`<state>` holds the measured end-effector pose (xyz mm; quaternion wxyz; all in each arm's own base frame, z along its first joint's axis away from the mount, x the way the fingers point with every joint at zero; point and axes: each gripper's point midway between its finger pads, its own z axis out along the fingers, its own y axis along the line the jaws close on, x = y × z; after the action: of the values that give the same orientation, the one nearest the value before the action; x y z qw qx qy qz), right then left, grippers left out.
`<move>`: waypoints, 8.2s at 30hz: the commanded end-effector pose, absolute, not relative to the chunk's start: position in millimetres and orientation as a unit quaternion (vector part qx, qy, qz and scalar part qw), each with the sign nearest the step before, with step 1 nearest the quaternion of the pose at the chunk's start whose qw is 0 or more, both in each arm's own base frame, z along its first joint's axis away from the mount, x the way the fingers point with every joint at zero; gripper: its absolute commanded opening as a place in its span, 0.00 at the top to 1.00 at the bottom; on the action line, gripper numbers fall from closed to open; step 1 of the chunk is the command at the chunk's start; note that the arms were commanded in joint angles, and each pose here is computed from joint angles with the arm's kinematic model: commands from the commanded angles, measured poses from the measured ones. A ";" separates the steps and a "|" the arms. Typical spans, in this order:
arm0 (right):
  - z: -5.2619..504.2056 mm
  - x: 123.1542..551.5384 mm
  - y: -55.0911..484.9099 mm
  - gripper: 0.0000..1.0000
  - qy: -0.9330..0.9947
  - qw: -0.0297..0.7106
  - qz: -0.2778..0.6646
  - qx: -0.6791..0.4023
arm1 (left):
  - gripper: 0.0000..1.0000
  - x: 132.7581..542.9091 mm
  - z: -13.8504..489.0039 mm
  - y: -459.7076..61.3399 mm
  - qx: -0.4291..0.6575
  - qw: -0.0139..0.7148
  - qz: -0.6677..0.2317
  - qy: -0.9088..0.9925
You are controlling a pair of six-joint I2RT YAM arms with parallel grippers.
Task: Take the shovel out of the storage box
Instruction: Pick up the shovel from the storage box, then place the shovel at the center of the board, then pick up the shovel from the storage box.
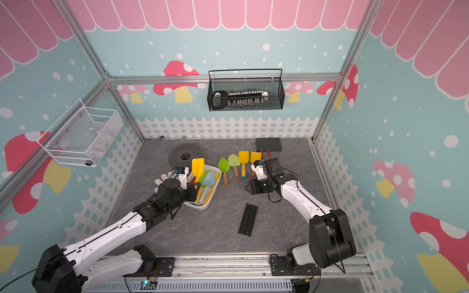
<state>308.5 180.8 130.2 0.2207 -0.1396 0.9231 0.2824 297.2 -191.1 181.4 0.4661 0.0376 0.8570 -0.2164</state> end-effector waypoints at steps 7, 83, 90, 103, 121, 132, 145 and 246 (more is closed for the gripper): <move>132.9 304.0 182.8 0.45 0.920 0.227 0.285 -0.145 | 1.00 279.5 172.3 -241.7 0.027 0.449 -0.243 0.860; 128.5 303.0 167.2 0.40 0.928 0.221 0.278 -0.110 | 0.90 238.2 23.6 -277.2 -0.014 0.267 -0.089 0.960; 128.5 302.0 169.5 0.40 0.926 0.218 0.286 -0.112 | 0.78 236.4 16.7 -281.4 -0.014 0.254 -0.091 0.963; 129.8 301.3 170.6 0.40 0.924 0.218 0.292 -0.113 | 0.58 238.1 30.8 -284.8 -0.009 0.262 -0.100 0.960; 127.0 301.7 173.6 0.40 0.923 0.214 0.300 -0.116 | 0.54 231.4 119.2 -287.9 0.019 0.322 -0.149 0.935; 130.7 301.6 177.4 0.41 0.916 0.221 0.311 -0.126 | 0.39 248.1 170.8 -252.7 0.059 0.354 -0.146 0.922; 128.8 301.2 181.9 0.42 0.913 0.213 0.324 -0.129 | 0.44 295.6 146.4 -160.1 0.051 0.302 -0.075 0.949; 146.2 296.2 183.8 0.41 0.902 0.236 0.338 -0.132 | 1.00 271.1 183.0 -211.7 0.000 0.396 -0.200 0.896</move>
<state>298.1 186.5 142.6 0.2293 -0.1352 0.9019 0.3403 272.8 -194.4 182.6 0.3985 0.0143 0.9023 -0.1640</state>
